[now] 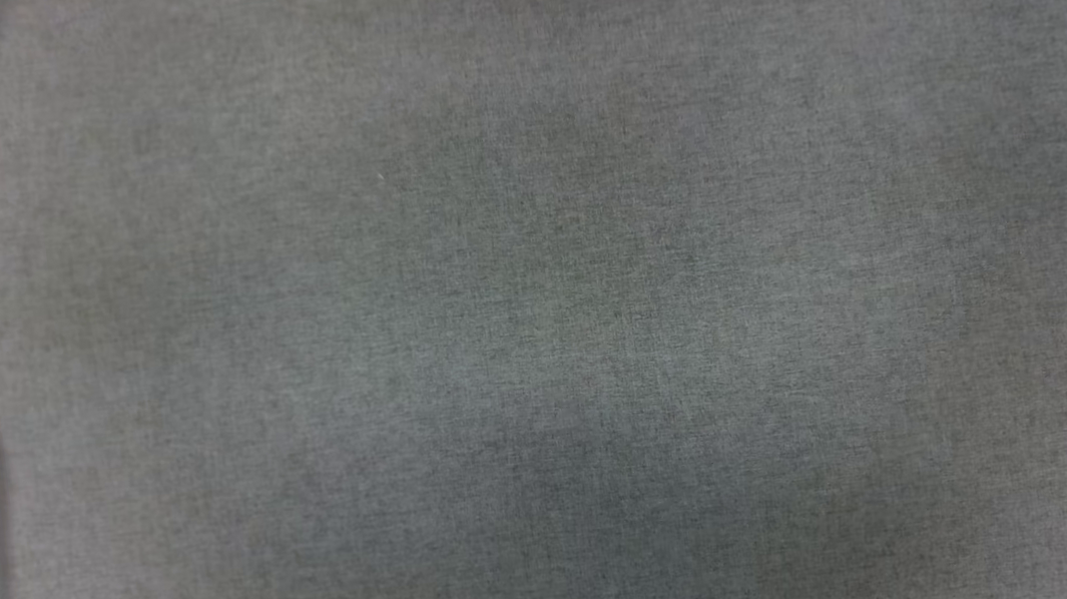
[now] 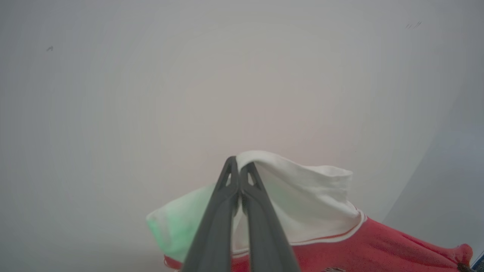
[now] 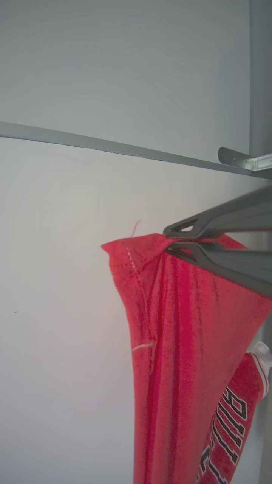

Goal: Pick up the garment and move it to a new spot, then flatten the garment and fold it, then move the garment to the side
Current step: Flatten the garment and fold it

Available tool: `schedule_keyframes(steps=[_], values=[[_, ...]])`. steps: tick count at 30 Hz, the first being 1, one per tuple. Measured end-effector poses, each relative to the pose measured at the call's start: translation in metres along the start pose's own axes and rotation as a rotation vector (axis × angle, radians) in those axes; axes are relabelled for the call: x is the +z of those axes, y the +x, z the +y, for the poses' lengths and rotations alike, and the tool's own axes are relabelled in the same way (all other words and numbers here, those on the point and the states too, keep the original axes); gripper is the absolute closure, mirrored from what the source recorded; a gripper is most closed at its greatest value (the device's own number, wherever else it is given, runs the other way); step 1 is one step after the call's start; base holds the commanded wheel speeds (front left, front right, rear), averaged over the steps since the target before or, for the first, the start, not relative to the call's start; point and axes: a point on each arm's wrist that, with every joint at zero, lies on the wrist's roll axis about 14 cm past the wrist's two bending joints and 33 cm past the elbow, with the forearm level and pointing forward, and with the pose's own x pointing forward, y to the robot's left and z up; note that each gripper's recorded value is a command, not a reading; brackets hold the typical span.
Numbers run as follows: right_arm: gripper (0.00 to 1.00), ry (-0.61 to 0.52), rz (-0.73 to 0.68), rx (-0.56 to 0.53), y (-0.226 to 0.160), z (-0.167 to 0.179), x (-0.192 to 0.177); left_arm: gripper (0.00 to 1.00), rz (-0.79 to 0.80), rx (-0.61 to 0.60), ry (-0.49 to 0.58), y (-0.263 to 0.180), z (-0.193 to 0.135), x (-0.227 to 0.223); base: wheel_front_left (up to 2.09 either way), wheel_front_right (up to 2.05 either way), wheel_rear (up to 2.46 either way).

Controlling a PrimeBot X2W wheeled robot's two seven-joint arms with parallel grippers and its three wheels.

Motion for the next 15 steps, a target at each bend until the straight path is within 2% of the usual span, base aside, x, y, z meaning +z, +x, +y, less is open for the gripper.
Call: schedule_keyframes(steps=[2,7,15], values=[[1.0,-0.004,0.048,0.008,-0.008,0.001,-0.018,1.0,0.071,0.018,0.005,-0.019,0.01,-0.028,0.0,0.0,0.0],[1.0,0.017,0.133,0.039,-0.033,0.002,-0.053,1.0,0.184,0.015,-0.099,-0.07,0.009,-0.077,0.0,0.0,0.0],[1.0,0.037,0.252,0.12,-0.101,-0.004,-0.097,1.0,0.328,0.04,-0.203,-0.172,0.019,-0.115,0.0,0.0,0.0]])
